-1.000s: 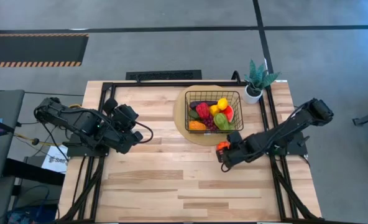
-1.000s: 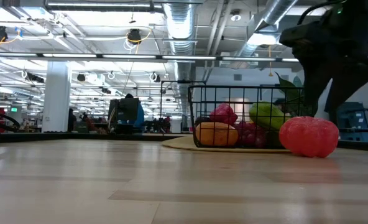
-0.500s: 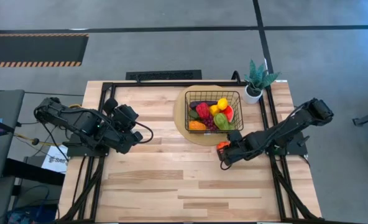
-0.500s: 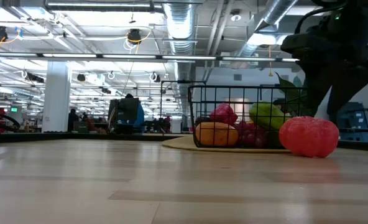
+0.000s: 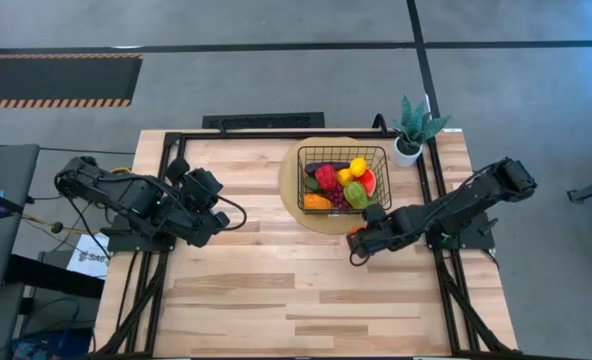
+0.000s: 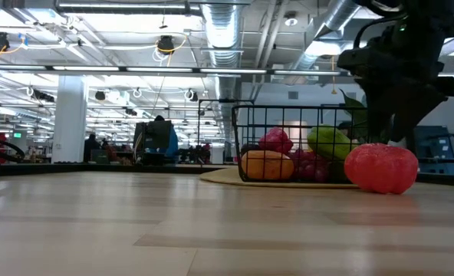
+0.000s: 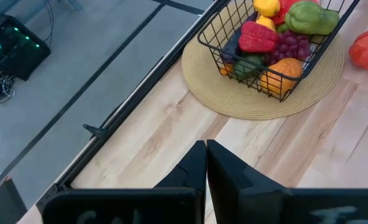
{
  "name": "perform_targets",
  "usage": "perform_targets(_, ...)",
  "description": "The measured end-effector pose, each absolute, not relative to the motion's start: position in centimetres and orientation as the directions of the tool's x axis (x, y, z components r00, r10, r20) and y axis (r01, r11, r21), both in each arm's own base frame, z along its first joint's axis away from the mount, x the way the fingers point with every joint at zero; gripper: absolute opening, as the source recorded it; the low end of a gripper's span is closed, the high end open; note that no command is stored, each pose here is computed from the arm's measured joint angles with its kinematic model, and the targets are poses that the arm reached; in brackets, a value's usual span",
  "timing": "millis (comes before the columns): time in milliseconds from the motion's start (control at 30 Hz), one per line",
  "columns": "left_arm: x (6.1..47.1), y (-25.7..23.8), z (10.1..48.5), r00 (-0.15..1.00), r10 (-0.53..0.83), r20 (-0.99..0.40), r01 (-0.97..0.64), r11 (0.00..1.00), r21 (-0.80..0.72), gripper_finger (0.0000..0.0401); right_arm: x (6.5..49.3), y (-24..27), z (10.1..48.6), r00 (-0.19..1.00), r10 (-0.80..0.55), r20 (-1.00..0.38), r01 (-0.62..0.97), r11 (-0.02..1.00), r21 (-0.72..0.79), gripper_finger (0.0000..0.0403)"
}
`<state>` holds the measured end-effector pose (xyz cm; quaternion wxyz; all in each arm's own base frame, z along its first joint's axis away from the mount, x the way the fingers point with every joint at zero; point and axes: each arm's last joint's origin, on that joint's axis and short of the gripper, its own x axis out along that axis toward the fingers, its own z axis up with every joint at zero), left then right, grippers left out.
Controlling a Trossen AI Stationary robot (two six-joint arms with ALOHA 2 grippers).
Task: Build produce basket
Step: Put the orange pumpkin into the wire basket
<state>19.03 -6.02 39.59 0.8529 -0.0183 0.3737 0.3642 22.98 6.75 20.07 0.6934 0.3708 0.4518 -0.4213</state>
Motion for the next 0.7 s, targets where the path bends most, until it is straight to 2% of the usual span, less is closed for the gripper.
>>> perform_targets(233,19.0,-6.0,39.6,0.455,0.608,-0.651,-0.635,0.734,0.241,0.0000,23.0,6.6,18.1,0.309,-0.226,-0.924,0.910,0.352,0.219,0.0218)
perform_targets(600,19.0,-6.0,39.6,0.455,0.608,-0.651,-0.636,0.733,0.240,0.0000,23.2,6.3,17.7,0.297,-0.240,-0.924,0.904,0.381,0.191,0.0218)
perform_targets(700,19.0,-6.0,39.6,0.455,0.608,-0.651,-0.639,0.732,0.236,0.0000,23.2,6.3,17.5,0.291,-0.241,-0.926,0.901,0.394,0.181,0.0202)
